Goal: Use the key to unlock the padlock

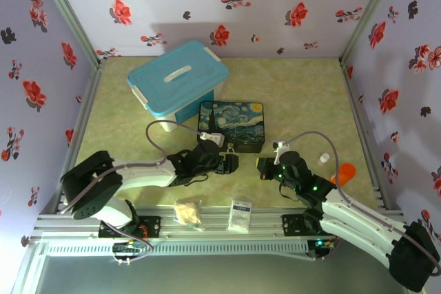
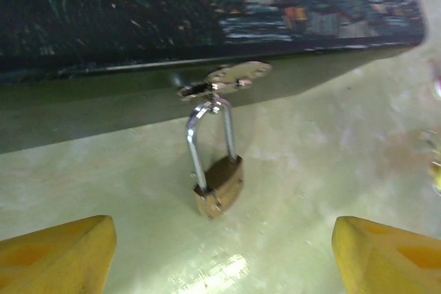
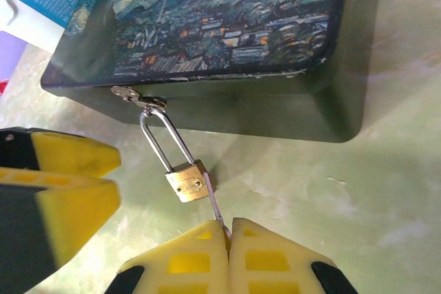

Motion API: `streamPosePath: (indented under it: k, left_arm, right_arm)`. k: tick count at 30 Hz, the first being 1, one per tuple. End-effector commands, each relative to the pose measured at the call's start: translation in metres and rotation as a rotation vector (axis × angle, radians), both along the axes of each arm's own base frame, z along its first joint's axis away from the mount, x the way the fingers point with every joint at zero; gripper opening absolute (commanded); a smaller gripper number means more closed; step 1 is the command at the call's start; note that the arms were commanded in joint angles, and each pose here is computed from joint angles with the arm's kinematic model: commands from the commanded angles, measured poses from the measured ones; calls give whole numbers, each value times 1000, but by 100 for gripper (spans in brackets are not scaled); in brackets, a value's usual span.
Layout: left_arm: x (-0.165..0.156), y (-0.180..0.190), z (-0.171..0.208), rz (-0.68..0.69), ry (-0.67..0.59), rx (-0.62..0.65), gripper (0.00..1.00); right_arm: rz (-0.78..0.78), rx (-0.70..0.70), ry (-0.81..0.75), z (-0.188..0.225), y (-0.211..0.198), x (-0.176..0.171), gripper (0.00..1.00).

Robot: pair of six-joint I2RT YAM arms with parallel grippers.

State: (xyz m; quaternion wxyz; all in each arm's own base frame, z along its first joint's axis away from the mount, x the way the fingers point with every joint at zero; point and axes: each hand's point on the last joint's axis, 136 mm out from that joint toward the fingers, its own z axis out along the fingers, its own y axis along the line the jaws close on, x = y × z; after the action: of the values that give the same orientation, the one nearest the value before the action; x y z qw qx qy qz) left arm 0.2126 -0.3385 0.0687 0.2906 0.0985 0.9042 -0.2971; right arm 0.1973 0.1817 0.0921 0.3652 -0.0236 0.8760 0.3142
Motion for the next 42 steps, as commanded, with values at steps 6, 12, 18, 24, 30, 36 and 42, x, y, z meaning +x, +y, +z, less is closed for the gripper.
streamPosePath:
  k: [6,12,18,24,30,36,42]
  left_arm:
    - [21,-26,-17,61,-10,1,81]
    - [13,-37,-34,69,33,-35,57]
    - [13,-34,-40,86,38,-27,43]
    - [13,-38,-36,84,32,-58,29]
    - [12,-37,-24,90,20,-119,18]
    - [10,-40,-4,101,34,-260,12]
    - [13,-45,15,111,71,-394,11]
  right_arm:
    - [-27,-40,8,-2,-8,1,0]
    - [-34,-24,10,-5,-9,-1,0]
    - [-52,34,14,-11,-6,1,0]
    - [-15,121,93,-26,11,-5,0]
    - [41,186,204,-39,27,-16,0]
    - [61,286,265,-37,44,-16,0]
    - [134,326,320,-43,58,-24,0]
